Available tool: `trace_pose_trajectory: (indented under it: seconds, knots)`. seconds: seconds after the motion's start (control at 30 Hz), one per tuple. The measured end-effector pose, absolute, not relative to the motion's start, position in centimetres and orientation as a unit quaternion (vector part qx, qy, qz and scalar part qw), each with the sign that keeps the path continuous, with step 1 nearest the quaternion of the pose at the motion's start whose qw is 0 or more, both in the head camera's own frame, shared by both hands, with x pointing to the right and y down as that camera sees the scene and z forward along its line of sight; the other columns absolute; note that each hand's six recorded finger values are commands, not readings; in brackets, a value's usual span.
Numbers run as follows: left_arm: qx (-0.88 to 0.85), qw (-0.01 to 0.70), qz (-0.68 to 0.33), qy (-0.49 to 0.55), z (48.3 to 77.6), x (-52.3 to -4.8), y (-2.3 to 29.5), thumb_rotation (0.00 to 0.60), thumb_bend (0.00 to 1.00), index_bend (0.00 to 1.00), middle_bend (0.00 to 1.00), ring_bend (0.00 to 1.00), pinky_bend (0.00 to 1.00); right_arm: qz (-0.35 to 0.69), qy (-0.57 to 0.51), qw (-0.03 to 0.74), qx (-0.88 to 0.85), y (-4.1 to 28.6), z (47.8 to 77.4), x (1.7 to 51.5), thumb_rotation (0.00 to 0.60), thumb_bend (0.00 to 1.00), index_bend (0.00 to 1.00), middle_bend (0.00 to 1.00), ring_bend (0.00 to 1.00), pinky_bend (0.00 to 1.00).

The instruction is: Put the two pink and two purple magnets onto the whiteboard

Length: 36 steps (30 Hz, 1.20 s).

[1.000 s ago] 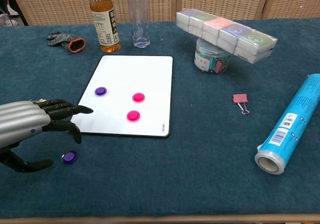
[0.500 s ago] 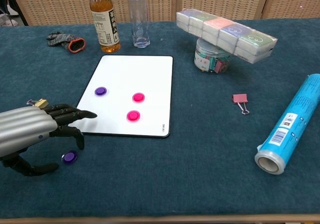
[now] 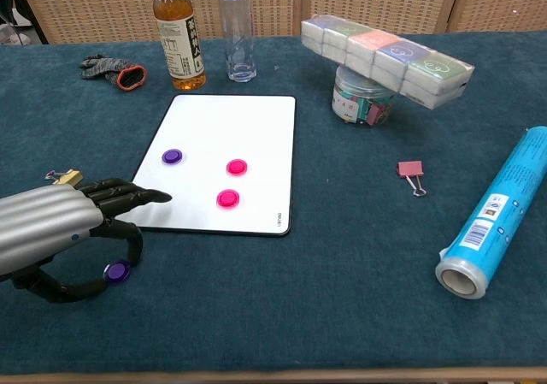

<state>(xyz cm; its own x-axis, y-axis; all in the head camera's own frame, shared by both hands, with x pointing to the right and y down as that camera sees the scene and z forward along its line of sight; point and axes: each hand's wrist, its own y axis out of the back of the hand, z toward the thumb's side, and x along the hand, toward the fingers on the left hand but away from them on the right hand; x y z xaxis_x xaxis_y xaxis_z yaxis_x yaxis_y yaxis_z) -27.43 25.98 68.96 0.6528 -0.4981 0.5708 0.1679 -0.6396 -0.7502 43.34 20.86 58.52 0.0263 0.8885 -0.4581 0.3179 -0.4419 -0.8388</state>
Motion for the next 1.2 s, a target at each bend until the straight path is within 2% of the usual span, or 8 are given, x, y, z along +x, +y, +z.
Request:
trace_pose_trajectory:
  seconds: [0.2, 0.8, 1.0, 1.2]
  knots:
    - [-0.808, 0.415, -0.404, 0.103, 69.1, -27.5, 26.1, 0.600, 0.34, 0.57, 0.00, 0.00, 0.00, 0.529, -0.455, 0.269, -0.664, 20.8, 58.5, 43.3, 0.600, 0.23, 0.19, 0.00, 0.00, 0.00]
    - [-0.806, 0.405, -0.409, 0.138, 67.7, -27.8, 24.0, 0.600, 0.34, 0.57, 0.00, 0.00, 0.00, 0.529, -0.456, 0.268, -0.664, 20.8, 58.5, 43.4, 0.600, 0.23, 0.19, 0.00, 0.00, 0.00]
    - [-0.798, 0.405, -0.415, 0.163, 67.4, -28.0, 22.0, 0.600, 0.34, 0.57, 0.00, 0.00, 0.00, 0.529, -0.455, 0.268, -0.664, 20.8, 58.5, 43.3, 0.600, 0.22, 0.19, 0.00, 0.00, 0.00]
    - [-0.791, 0.384, -0.435, 0.196, 68.6, -27.9, 18.6, 0.600, 0.34, 0.57, 0.00, 0.00, 0.00, 0.530, -0.454, 0.267, -0.664, 20.9, 58.5, 43.4, 0.600, 0.23, 0.19, 0.00, 0.00, 0.00]
